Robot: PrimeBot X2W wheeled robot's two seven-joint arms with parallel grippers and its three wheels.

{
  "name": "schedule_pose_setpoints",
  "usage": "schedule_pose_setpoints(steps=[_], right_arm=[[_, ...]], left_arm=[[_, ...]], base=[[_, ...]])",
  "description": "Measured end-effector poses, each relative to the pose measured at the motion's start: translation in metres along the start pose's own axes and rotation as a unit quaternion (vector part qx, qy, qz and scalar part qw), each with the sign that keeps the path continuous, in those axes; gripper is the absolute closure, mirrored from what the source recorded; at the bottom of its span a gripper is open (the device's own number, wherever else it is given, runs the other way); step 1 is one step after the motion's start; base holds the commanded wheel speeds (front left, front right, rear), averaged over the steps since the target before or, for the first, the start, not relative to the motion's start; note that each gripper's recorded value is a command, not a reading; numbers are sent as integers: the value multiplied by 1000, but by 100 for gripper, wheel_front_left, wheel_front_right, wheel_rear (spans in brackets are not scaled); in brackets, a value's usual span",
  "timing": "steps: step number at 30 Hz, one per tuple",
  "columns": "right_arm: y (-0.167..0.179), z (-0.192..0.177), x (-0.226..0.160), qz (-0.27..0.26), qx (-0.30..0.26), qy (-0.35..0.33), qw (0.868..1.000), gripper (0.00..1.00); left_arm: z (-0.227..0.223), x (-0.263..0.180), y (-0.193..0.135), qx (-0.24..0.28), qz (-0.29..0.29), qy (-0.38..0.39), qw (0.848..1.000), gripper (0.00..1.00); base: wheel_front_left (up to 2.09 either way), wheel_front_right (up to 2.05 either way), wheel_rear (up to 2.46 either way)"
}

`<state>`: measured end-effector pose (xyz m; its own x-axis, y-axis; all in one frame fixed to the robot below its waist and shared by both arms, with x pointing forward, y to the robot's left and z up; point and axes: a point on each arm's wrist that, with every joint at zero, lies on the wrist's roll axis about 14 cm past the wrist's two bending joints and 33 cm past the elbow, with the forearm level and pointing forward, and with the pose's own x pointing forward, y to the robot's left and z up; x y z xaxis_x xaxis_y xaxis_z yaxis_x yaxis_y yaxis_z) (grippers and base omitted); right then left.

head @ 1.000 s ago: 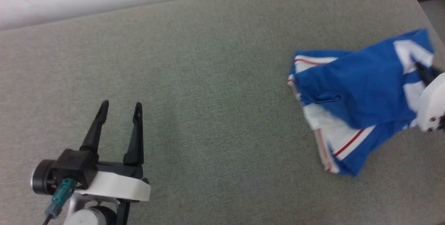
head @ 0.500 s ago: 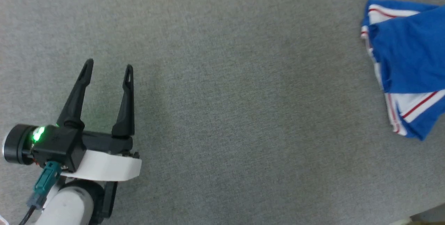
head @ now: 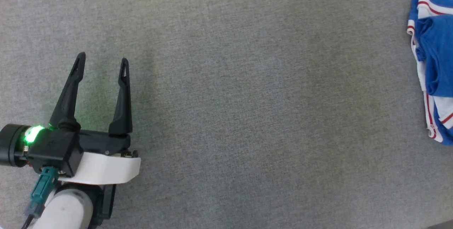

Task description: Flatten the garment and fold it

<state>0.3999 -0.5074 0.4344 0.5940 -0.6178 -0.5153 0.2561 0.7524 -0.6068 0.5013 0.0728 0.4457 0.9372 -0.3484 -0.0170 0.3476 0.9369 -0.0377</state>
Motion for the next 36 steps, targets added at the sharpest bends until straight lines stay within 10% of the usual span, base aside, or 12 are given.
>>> schedule_pose_setpoints(steps=[8, 10, 12, 25, 36], right_arm=[[9, 0, 4, 3, 10, -6, 1000, 51], [6, 0, 2, 1, 11, -9, 1000, 13], [2, 1, 0, -2, 17, -12, 1000, 0], [3, 12, -30, 5, 137, -96, 986, 0], [64, 61, -93, 97, 215, -230, 944, 0]], left_arm=[[13, -1, 2, -11, 6, -29, 999, 0], [20, -2, 2, -15, 7, -44, 999, 0], [28, -3, 2, -13, 7, -63, 998, 0], [51, -29, 6, -43, 39, -82, 995, 0], [65, -65, 12, -9, 59, -78, 995, 0]], base=[[0, 0, 0], [0, 0, 0], [0, 0, 0], [0, 0, 0], [0, 0, 0]])
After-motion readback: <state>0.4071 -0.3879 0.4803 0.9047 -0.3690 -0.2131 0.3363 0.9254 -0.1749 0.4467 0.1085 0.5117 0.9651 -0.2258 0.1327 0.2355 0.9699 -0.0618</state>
